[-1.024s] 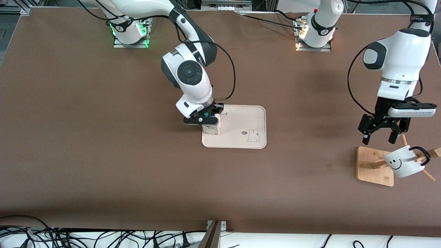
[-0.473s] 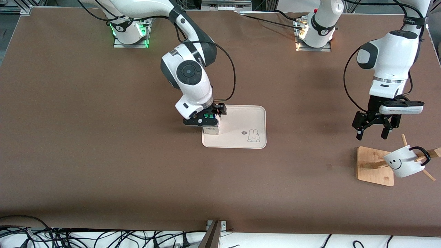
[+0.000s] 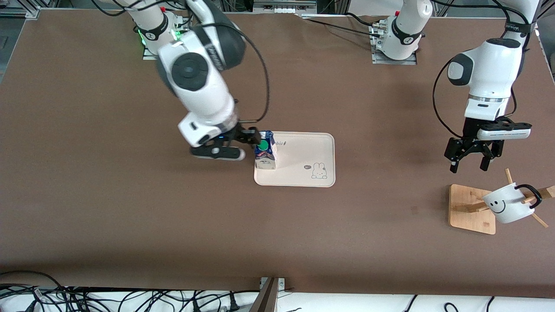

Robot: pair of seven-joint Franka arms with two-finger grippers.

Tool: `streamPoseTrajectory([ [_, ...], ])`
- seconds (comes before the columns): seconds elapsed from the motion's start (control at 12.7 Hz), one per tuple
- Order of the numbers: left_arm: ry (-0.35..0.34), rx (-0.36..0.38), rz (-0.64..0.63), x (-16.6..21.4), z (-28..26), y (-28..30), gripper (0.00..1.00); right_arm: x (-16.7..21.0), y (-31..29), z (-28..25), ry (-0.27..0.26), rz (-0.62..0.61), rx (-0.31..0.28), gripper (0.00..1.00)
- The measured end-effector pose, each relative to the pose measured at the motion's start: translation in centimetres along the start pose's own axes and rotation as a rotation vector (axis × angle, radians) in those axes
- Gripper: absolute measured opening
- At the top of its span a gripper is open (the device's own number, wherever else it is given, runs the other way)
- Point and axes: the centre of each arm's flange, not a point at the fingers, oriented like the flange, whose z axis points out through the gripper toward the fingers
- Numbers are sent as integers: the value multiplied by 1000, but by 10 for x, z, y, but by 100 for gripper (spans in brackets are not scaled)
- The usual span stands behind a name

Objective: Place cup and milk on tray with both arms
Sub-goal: 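Release the carton and withdraw the right gripper to its rest side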

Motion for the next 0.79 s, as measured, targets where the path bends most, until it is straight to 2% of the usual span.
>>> streamPoseTrajectory([
  [0.24,11,6,-3,-5,5,-3,100,46,103,-64,-19,-62,18,100],
  [0.39,15,9,-1,-12,12,-4,100,59,178,-94,-54,-112,7,100],
  [0.55,17,12,0,-17,19,-4,100,59,239,-123,-66,-150,8,100],
  [0.79,37,25,2,-9,27,-12,100,39,268,-142,-74,-162,-2,100],
])
